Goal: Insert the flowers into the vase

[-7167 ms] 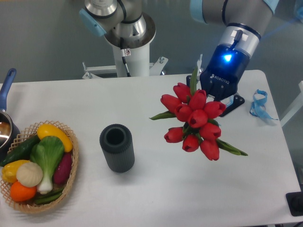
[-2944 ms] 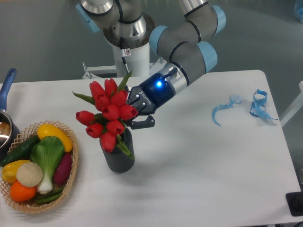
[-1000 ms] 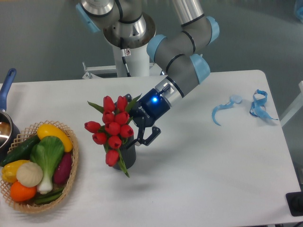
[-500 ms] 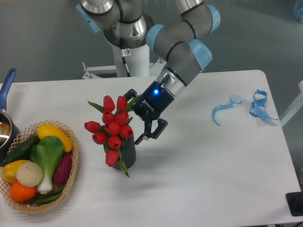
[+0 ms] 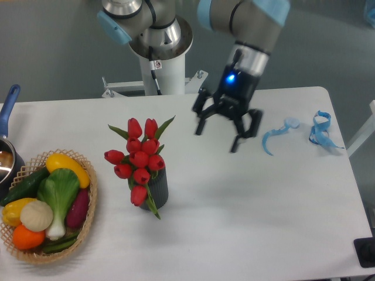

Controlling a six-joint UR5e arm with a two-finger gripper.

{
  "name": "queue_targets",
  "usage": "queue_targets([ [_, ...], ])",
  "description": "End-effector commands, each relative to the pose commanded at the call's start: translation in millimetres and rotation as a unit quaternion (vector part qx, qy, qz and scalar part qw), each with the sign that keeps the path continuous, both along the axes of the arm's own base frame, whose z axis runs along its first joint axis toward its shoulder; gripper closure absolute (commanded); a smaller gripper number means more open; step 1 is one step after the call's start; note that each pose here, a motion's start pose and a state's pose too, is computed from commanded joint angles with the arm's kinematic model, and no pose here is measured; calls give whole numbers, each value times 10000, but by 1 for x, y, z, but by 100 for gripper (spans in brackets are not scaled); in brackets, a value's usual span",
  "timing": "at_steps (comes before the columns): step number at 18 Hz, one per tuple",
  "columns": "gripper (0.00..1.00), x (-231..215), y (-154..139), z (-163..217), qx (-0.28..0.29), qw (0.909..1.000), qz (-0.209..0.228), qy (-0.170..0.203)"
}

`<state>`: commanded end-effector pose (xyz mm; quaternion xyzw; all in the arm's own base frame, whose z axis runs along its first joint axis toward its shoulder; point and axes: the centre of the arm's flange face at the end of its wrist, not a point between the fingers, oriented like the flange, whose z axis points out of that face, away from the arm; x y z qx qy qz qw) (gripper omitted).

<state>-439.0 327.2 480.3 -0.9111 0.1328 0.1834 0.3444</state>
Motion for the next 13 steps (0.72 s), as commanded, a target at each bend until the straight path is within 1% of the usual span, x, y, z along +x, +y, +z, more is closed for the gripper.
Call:
queue_targets([
  [1, 0, -9, -9, 8, -175, 9996, 169, 112],
  [2, 0, -14, -15, 10, -348, 9990, 260, 143],
  [3, 0, -16, -19, 15, -493, 9981, 212, 291],
  [5, 0, -17, -34, 18, -927, 9941, -9, 560],
  [6, 0, -20, -47, 19, -1221, 9897, -178, 721],
  [8, 0, -24, -67, 18, -1752, 9779, -572, 992],
  [9, 0, -26, -75, 17, -1910, 9735, -713, 1039],
  [10, 0, -29, -82, 19, -1979, 9711, -828, 1048],
  [13, 0, -30, -95, 19, -2094, 9661, -1030, 1108],
])
